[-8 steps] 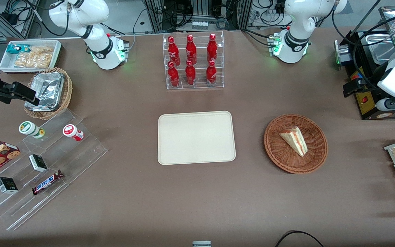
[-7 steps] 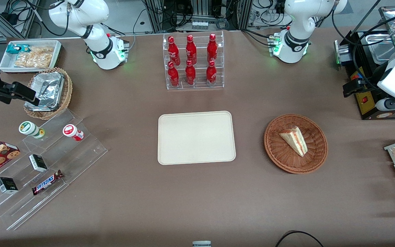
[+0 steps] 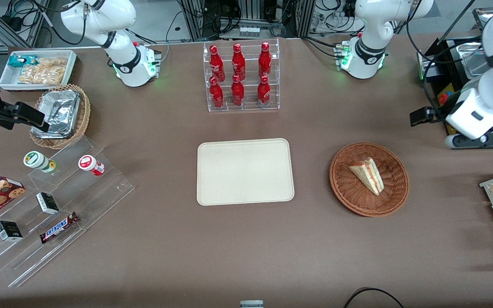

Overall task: Place sandwich from basket to tray
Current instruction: 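Move the left gripper over the wicker basket toward the sandwich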

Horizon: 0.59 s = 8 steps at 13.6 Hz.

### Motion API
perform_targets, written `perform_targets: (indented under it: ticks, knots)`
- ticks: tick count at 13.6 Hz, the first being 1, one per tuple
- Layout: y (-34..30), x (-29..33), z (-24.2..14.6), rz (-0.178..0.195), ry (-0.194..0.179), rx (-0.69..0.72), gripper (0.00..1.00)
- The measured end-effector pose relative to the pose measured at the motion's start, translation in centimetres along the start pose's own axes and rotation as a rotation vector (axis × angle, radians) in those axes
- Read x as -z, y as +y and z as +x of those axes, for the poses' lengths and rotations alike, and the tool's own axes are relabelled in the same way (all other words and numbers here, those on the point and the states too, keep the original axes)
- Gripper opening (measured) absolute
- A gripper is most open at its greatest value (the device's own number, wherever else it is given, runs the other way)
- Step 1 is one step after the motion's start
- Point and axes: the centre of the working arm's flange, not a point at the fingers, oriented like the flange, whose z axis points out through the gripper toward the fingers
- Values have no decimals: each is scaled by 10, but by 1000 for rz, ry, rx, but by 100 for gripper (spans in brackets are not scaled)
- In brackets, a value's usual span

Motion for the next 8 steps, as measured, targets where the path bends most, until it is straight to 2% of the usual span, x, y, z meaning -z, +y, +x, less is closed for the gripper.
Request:
perform_targets:
  ticks: [5, 8]
  knots:
    - [13, -95, 27, -8, 51, -16, 100]
    - [14, -146, 32, -14, 102, -14, 100]
